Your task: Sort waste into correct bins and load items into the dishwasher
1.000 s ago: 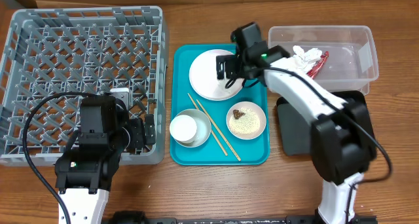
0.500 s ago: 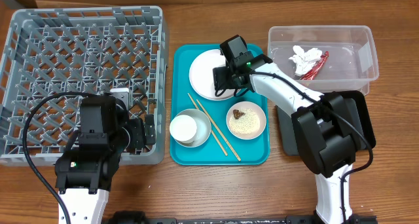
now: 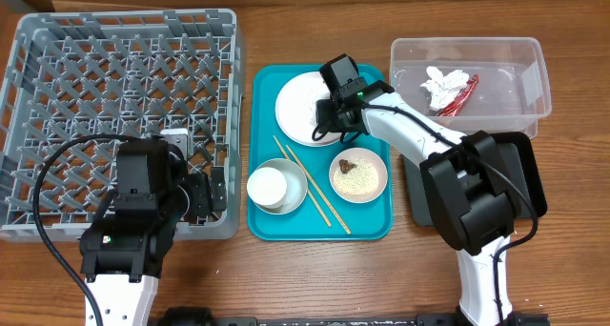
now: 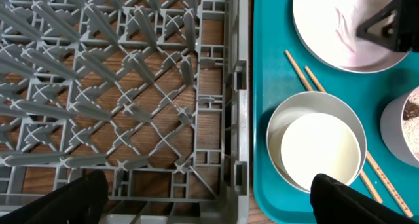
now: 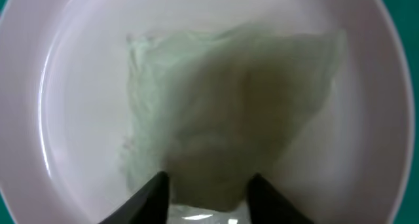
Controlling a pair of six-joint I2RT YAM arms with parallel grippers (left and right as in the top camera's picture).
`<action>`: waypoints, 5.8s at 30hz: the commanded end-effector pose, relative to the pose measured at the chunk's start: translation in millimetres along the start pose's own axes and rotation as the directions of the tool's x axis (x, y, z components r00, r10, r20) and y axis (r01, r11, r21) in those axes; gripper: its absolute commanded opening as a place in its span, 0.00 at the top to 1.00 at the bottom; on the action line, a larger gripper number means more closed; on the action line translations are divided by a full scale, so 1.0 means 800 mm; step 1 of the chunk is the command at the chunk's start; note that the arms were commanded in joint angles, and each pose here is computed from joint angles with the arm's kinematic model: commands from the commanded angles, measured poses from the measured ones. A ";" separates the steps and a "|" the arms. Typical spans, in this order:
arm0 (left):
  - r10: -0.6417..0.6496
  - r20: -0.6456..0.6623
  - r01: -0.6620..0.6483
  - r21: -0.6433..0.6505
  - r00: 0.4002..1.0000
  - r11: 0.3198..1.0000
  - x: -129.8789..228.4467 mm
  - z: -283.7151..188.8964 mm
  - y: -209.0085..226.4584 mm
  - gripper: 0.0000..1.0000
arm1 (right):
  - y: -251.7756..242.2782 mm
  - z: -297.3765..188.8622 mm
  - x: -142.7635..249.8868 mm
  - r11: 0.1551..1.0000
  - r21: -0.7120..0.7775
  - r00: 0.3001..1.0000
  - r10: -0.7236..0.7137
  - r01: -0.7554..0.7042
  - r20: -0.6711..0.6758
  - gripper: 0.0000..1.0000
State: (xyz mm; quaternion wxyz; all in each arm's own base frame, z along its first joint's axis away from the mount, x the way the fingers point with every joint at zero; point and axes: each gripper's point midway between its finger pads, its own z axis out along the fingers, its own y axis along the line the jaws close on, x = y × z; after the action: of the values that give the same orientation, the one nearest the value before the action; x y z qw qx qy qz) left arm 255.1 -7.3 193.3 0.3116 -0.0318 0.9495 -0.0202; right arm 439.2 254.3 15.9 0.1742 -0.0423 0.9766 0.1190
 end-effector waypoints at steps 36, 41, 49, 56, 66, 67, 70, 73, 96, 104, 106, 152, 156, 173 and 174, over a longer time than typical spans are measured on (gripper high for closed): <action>0.020 0.049 -0.020 -0.002 0.999 1.000 -0.017 -0.009 0.000 0.00 | -0.253 -0.266 -0.102 0.879 0.234 0.884 0.329 -0.415 0.332 0.53; 0.020 0.049 -0.020 -0.003 0.999 1.000 -0.017 -0.009 0.000 0.00 | -0.249 -0.284 -0.084 0.889 0.225 0.899 0.332 -0.399 0.285 0.37; 0.020 0.048 -0.020 -0.003 0.999 1.000 -0.017 -0.009 0.000 0.00 | -0.239 -0.340 -0.019 0.895 0.151 0.903 0.397 -0.421 0.166 0.29; 0.020 0.048 -0.020 -0.003 0.999 1.000 -0.017 -0.009 0.000 0.00 | -0.192 -0.358 0.047 0.938 0.046 0.930 0.332 -0.342 0.156 0.26; 0.020 0.049 -0.020 -0.007 0.999 1.000 -0.017 -0.008 0.001 0.00 | -0.040 -0.269 0.103 0.986 -0.150 0.997 -0.062 0.069 0.056 0.25; 0.020 0.049 -0.020 -0.007 0.999 1.000 -0.017 -0.008 0.001 0.00 | -0.027 -0.258 0.104 0.984 -0.149 0.994 -0.094 0.101 0.051 0.25; 0.020 0.047 -0.020 -0.006 0.999 1.000 -0.016 -0.008 0.001 0.00 | 0.000 -0.219 0.113 0.986 -0.117 0.993 -0.117 0.118 0.010 0.27; 0.020 0.042 -0.020 -0.007 0.999 1.000 -0.015 -0.008 0.001 0.00 | 0.017 -0.183 0.128 0.988 -0.111 0.992 -0.116 0.110 -0.053 0.34; 0.020 0.032 -0.020 -0.008 0.999 1.000 -0.012 -0.008 0.001 0.00 | 0.033 -0.068 0.167 1.000 -0.005 0.984 0.010 -0.011 -0.179 0.65; 0.020 0.032 -0.020 -0.008 0.999 1.000 -0.012 -0.008 0.001 0.00 | 0.019 -0.068 0.167 0.997 0.061 0.984 0.058 -0.048 -0.166 0.78; 0.020 0.032 -0.020 -0.008 0.999 1.000 -0.012 -0.008 0.001 0.00 | 0.015 -0.069 0.168 0.996 0.077 0.984 0.059 -0.046 -0.166 0.85; 0.020 0.034 -0.020 -0.010 0.999 1.000 -0.013 -0.008 0.002 0.00 | -0.139 -0.228 0.086 0.776 -0.509 0.927 0.338 -0.372 -0.163 0.96; 0.020 0.033 -0.020 -0.011 0.999 1.000 -0.012 -0.008 0.002 0.00 | -0.145 -0.231 0.090 0.667 -0.632 0.910 0.381 -0.395 -0.166 0.96; 0.020 0.037 -0.020 -0.010 0.999 1.000 -0.014 -0.008 0.001 0.00 | -0.211 -0.320 0.072 0.247 -0.896 0.804 0.568 -0.369 -0.175 0.96; 0.020 0.037 -0.020 -0.010 0.999 1.000 -0.014 -0.008 0.001 0.00 | -0.211 -0.326 0.072 0.224 -0.907 0.803 0.569 -0.358 -0.177 0.96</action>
State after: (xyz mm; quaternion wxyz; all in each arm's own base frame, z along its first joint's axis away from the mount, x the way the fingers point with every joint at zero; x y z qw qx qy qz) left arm 256.3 -7.2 194.7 0.3147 -0.0318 0.9484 -0.0202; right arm 326.9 24.5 163.6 0.1648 0.1969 0.7470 0.6133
